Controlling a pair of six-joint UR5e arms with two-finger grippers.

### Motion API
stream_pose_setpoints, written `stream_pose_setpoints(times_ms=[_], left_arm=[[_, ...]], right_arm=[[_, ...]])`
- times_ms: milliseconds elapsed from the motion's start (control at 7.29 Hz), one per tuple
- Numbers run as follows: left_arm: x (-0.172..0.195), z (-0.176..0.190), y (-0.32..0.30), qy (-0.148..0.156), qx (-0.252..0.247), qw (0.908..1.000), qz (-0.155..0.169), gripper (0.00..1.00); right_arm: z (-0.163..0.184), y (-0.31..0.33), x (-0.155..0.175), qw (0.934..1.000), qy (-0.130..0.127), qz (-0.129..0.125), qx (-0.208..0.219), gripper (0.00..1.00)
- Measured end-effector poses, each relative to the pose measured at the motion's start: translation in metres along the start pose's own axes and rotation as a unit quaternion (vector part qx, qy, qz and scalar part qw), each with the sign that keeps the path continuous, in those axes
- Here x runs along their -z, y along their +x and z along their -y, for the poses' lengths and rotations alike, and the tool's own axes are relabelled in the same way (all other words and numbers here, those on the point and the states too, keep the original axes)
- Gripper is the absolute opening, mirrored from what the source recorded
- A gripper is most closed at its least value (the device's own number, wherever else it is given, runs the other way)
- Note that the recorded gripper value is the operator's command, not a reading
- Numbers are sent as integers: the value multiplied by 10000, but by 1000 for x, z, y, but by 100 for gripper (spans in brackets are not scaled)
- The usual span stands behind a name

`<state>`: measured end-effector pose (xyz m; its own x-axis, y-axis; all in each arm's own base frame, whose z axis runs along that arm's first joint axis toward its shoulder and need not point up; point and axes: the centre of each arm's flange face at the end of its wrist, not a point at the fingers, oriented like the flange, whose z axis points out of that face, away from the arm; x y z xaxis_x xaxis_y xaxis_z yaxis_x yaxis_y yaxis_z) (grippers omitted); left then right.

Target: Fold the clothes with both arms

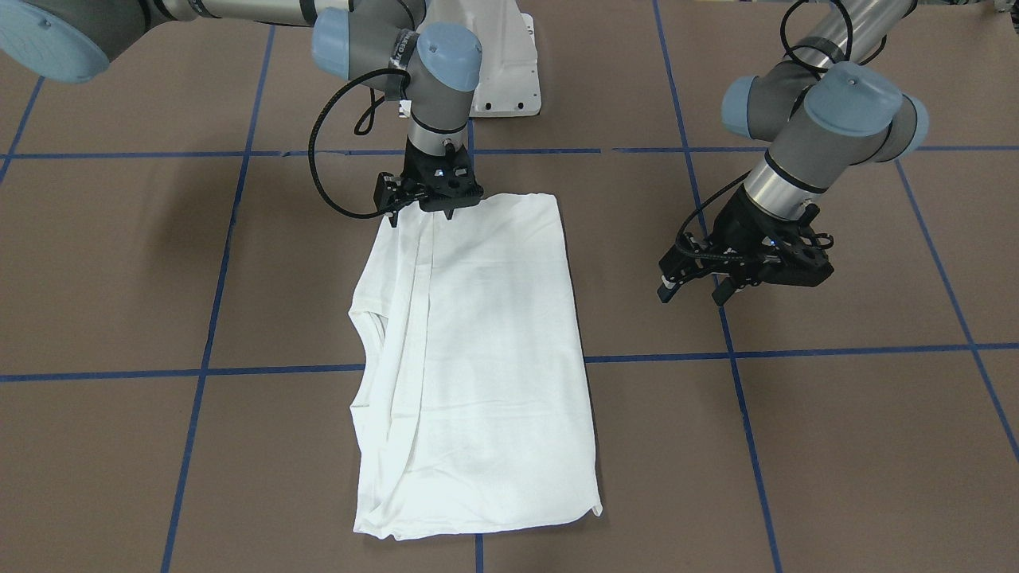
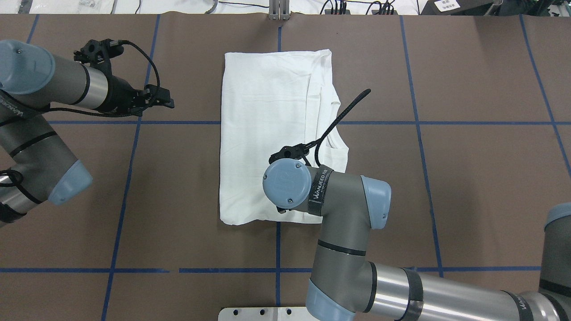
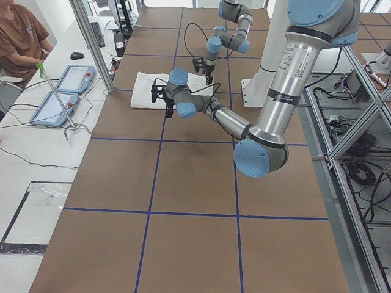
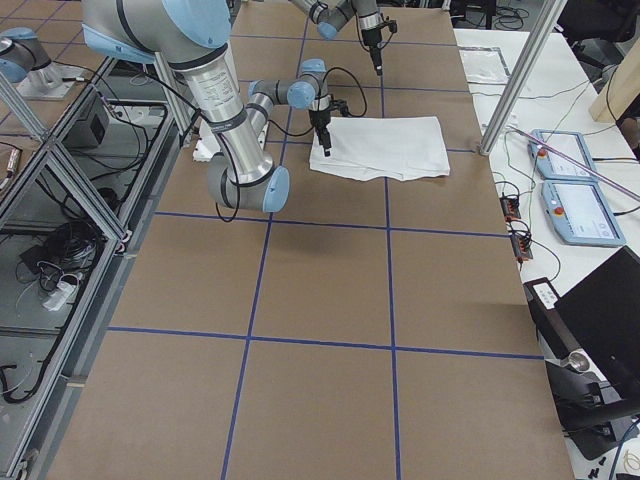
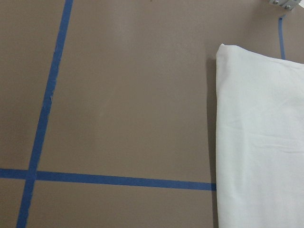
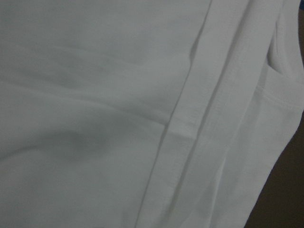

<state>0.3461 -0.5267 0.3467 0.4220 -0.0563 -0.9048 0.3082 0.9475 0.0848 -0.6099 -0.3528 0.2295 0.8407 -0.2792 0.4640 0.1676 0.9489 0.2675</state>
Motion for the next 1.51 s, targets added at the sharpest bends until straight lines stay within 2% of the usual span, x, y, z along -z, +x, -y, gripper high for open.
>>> stream_pose_setpoints(times_ms=[824, 1510], left_arm=[[-1, 1, 5, 16, -16, 10000, -24, 100], [-2, 3, 11, 20, -28, 10000, -50, 100]], right_arm=[[-5, 5, -18, 9998, -119, -131, 9, 100], [-2, 16, -21, 9998, -150, -152, 16, 100]])
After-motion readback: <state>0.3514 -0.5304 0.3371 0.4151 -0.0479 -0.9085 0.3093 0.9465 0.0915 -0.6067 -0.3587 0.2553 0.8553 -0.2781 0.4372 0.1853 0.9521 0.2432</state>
